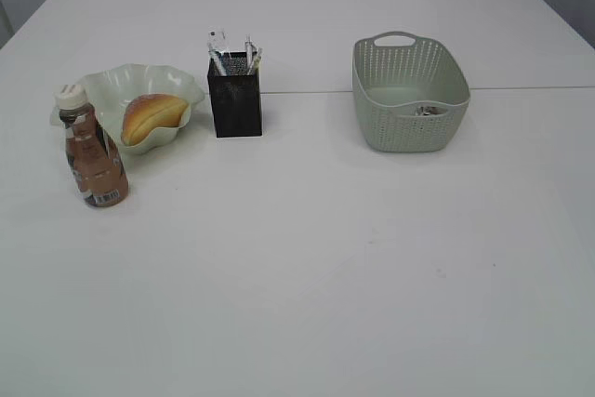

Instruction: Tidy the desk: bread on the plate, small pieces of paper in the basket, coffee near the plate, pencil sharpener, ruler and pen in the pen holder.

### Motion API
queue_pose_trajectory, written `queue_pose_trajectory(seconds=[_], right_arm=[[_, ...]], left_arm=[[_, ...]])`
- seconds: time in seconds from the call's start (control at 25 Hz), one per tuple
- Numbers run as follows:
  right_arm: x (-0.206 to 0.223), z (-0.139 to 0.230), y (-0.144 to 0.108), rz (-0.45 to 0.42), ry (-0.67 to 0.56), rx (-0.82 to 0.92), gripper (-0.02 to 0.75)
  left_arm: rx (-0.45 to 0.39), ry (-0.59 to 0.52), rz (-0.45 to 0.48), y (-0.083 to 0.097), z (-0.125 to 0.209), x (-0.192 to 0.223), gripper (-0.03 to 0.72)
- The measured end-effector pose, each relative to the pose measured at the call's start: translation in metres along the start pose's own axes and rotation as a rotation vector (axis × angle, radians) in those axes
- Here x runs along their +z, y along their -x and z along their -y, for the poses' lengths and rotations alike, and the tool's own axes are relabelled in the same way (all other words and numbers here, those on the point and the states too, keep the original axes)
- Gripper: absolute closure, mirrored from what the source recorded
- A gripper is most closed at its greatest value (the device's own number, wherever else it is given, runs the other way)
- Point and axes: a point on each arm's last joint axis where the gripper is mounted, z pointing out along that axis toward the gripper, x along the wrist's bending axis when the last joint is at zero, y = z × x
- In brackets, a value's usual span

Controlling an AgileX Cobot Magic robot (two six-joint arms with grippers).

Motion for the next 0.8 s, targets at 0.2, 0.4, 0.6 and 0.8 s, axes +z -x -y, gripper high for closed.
queue_pose_trajectory(seconds=[0.2,0.4,0.6,0.8], right_arm=[[0.005,0.005,0.0,-0.002,-0.036,-0.022,0.279],[0.005,0.006,-0.001,-0.008,-0.042,-0.039,0.279],[0.005,0.006,-0.001,-0.008,-0.042,-0.041,0.279],[0.005,0.006,-0.001,-0.008,-0.042,-0.041,0.279]], left_arm=[[-0.017,-0.053,0.001,-0.003,0.016,0.027,0.32],[-0.046,-0.046,-0.016,-0.005,0.015,0.027,0.32],[-0.077,-0.041,-0.025,-0.005,0.015,0.027,0.32],[-0.08,-0.04,-0.025,-0.006,0.015,0.027,0.32]])
